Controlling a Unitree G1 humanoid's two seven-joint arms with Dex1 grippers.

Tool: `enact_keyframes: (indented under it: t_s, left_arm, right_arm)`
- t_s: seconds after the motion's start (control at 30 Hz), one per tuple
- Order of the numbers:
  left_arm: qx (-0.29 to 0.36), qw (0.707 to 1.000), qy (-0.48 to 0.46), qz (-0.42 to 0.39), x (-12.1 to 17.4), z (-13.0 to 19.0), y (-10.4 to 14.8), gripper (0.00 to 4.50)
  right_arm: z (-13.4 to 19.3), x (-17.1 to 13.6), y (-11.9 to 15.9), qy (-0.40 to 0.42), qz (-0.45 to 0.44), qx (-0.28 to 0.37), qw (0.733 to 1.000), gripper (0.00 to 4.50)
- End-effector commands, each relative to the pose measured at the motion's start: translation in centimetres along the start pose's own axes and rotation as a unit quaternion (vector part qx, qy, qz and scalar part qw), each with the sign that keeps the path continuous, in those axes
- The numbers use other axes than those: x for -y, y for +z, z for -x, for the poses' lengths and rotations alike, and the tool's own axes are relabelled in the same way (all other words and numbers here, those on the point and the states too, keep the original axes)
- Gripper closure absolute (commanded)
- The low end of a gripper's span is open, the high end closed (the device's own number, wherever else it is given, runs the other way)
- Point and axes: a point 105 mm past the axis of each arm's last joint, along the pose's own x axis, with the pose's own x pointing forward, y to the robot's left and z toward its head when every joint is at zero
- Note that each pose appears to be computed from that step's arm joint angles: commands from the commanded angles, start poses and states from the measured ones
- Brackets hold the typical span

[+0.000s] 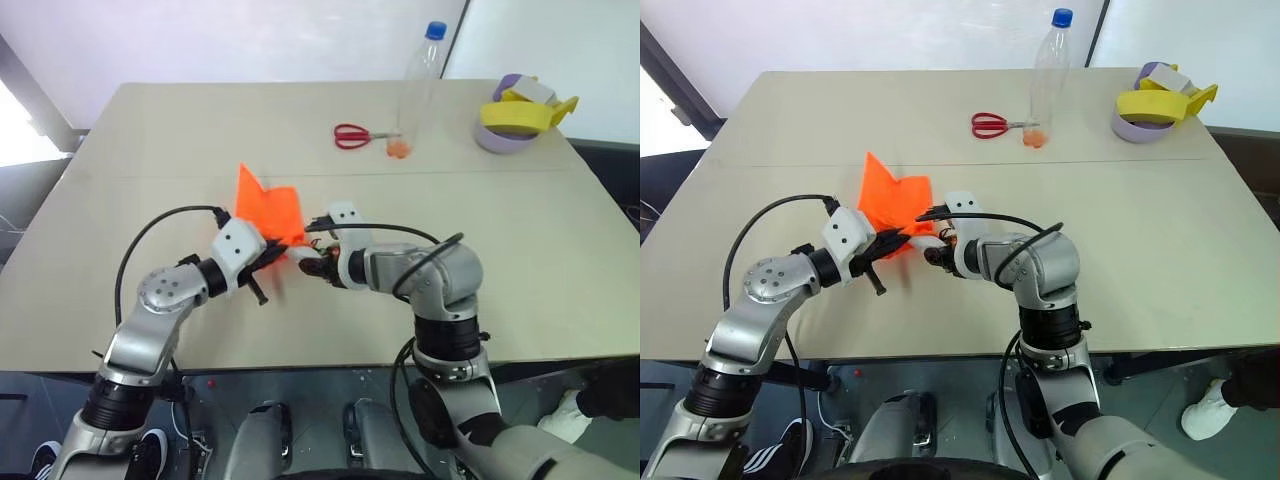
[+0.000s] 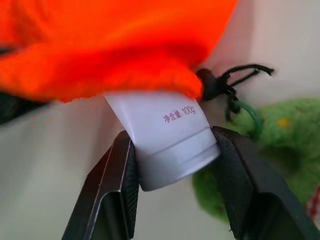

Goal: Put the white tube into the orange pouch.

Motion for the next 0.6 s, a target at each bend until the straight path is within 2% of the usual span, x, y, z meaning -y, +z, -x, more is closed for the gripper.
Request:
enact_keyframes:
  t_s: [0.03,0.23,0.6]
  left_arm:
    - [0.02,1.0,-0.006,-0.014,0.2,0.0,1.3,4.5]
    - [0.009,1.0,-0.002,-0.022,0.2,0.3,0.9,4.5]
    - [0.016,0.998,0.042,-0.036,-1.4,0.6,1.1,4.5]
  right_arm:
    - [-0.1,-1.7,2.1,0.017,0.025,0.034,0.999,2.85]
    - [-0.4,-0.5,2.7,-0.014,-0.005,0.045,0.999,2.85]
    - [1.3,-0.7,1.2,0.027,-0.018,0.018,0.999,2.85]
